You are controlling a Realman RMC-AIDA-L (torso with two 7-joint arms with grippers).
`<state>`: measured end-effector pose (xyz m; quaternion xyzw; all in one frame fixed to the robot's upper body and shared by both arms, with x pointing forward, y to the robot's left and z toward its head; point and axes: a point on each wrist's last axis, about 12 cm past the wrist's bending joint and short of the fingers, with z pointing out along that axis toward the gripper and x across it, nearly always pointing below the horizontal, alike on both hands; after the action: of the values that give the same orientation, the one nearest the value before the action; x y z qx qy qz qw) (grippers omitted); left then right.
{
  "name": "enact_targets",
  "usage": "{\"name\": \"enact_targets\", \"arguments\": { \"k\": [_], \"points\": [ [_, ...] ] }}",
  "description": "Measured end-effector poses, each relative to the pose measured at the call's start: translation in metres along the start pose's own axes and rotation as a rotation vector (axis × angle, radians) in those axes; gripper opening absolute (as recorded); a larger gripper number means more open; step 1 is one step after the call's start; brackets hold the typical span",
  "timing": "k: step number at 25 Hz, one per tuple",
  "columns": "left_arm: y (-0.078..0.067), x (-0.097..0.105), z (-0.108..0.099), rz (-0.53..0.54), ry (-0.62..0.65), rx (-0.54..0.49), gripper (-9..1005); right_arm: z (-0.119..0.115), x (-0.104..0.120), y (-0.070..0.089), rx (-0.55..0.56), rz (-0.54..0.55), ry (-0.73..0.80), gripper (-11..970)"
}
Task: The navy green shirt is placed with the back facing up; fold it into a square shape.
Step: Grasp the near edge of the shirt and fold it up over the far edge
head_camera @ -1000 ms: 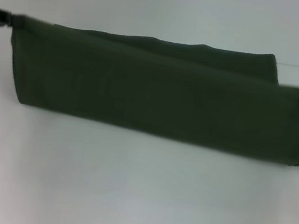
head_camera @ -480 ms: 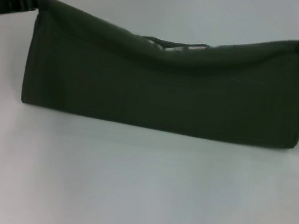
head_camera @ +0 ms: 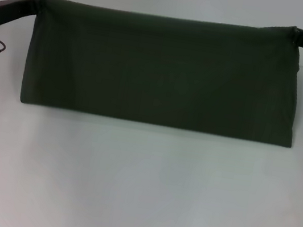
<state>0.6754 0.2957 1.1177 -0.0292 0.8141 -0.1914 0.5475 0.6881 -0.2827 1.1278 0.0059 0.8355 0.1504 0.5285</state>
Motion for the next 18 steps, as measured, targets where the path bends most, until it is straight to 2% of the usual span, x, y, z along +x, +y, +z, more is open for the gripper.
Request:
{"name": "enact_targets", "arguments": {
  "k": [7,8,18],
  "points": [
    [-0.014,0.013,0.009,0.032,-0.071,-0.026,29,0.011,0.008,0.01,0.072,-0.047,-0.022,26],
    [-0.021,0.02,0.011,0.051,-0.109,-0.033,29,0.013,0.01,0.011,0.087,-0.058,-0.027,26],
    [-0.029,0.028,0.013,0.055,-0.152,-0.047,52,0.014,0.013,0.013,0.089,-0.053,-0.056,27]
  ]
}}
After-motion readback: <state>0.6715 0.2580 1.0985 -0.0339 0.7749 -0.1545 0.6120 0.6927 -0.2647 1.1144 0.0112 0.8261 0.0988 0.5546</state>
